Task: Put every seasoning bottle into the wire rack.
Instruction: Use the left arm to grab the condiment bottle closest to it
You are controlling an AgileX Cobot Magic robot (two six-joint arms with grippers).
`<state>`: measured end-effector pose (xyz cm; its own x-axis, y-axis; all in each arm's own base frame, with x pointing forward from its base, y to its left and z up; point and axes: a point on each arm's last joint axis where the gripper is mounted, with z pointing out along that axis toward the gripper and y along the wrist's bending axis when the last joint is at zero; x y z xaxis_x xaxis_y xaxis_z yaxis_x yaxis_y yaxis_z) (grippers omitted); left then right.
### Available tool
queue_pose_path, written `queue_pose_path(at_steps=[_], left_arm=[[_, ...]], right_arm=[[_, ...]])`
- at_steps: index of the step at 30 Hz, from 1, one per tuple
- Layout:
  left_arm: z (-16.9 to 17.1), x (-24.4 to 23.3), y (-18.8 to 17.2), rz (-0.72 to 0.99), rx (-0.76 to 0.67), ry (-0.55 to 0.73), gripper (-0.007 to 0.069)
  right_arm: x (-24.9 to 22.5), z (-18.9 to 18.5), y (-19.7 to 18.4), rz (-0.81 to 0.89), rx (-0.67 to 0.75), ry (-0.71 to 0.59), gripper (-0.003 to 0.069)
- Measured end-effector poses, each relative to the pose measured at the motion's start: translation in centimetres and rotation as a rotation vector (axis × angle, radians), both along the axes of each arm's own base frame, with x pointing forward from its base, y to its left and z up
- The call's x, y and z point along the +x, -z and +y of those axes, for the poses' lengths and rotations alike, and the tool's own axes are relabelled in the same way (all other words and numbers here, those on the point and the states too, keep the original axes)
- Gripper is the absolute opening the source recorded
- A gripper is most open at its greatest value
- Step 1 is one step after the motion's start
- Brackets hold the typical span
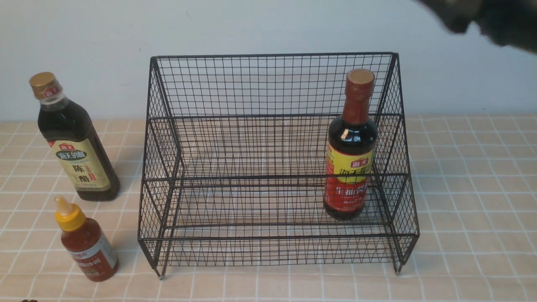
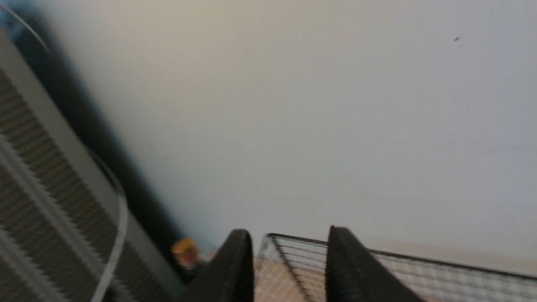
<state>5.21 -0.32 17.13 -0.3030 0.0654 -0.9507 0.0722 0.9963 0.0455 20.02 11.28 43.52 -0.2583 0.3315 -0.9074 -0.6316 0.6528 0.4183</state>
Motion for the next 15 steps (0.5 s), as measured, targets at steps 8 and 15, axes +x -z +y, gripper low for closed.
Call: queue_pose_path(at_steps=[8, 15], left_arm=[[0.0, 0.0, 0.0, 0.0, 0.0, 0.0, -0.0007], [0.0, 0.0, 0.0, 0.0, 0.0, 0.0, -0.0007]], right_arm=[[-5.0, -0.6, 1.1, 0.132, -0.243, -0.174, -0.0008], [-5.0, -3.9, 3.0, 0.07, -0.548, 0.134, -0.001]])
